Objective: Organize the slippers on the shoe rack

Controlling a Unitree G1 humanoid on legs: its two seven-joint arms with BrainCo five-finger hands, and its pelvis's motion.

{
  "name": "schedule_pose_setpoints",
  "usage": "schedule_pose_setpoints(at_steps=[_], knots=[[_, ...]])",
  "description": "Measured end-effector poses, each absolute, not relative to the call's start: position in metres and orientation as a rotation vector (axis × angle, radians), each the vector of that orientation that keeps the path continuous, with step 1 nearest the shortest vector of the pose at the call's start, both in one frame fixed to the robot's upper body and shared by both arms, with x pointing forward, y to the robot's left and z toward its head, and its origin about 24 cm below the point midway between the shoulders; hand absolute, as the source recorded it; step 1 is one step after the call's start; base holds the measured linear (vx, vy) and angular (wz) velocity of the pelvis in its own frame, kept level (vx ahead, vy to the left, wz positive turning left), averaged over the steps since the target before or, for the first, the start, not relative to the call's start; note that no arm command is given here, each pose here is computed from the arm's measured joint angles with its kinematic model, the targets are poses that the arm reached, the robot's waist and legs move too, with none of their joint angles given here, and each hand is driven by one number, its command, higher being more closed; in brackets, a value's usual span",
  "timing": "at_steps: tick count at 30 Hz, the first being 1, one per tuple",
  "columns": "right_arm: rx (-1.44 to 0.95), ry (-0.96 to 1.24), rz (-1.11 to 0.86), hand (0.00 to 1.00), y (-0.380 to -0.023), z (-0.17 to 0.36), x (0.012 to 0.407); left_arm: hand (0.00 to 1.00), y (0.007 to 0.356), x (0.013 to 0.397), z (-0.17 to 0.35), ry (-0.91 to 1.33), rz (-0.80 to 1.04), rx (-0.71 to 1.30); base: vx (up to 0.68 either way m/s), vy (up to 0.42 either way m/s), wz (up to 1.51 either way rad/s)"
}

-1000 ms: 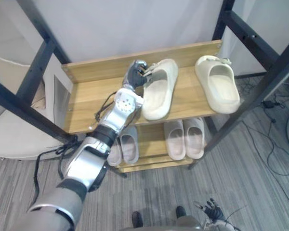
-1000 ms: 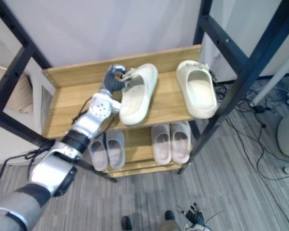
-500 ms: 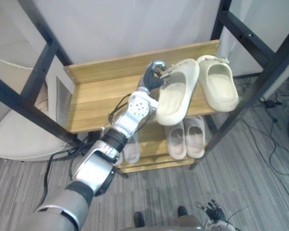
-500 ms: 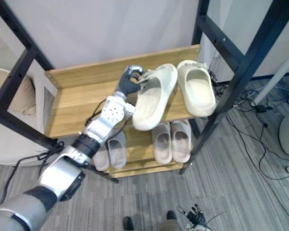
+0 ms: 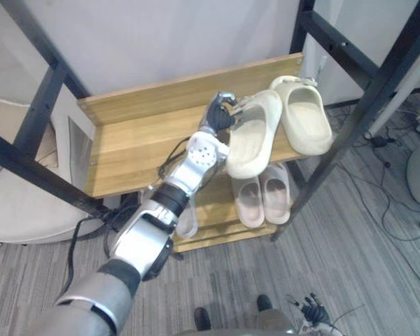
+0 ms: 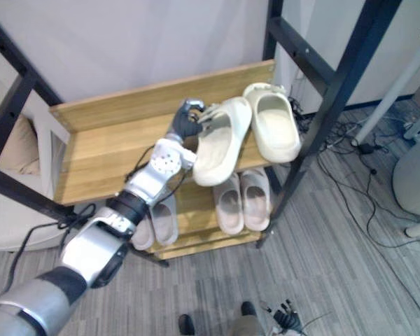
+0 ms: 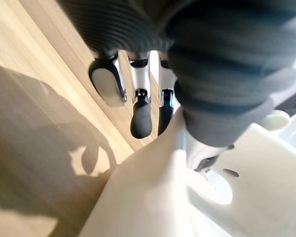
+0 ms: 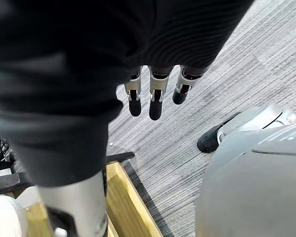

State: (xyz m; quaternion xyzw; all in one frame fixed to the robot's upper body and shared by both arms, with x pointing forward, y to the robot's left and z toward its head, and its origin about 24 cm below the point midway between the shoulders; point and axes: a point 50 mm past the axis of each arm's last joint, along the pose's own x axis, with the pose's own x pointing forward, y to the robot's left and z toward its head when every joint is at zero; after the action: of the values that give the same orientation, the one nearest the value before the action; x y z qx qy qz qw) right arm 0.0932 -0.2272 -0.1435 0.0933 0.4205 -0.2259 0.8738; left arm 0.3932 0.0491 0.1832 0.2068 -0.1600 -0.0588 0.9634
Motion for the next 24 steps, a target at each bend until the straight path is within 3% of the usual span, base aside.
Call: schedule_pose_setpoints(at_steps=[19, 20, 24], knots=[[0.199, 0.854, -0.479, 0.00, -0.226, -0.141, 0.095, 1.00, 0.060, 0.399, 0.193, -0.315, -0.045, 0.352, 0.00, -0.008, -0.05], [0.199, 0.854, -0.479, 0.00, -0.226, -0.141, 0.095, 0.00, 0.060, 0.399, 0.193, -0.315, -0.043, 0.352, 0.00, -0.010, -0.08], [0.201, 0.852, -0.480, 0.00, -0.226, -0.140, 0.095, 0.00, 0.062, 0.399, 0.193, -0.310, -0.024, 0.346, -0.01, -0.013, -0.07]])
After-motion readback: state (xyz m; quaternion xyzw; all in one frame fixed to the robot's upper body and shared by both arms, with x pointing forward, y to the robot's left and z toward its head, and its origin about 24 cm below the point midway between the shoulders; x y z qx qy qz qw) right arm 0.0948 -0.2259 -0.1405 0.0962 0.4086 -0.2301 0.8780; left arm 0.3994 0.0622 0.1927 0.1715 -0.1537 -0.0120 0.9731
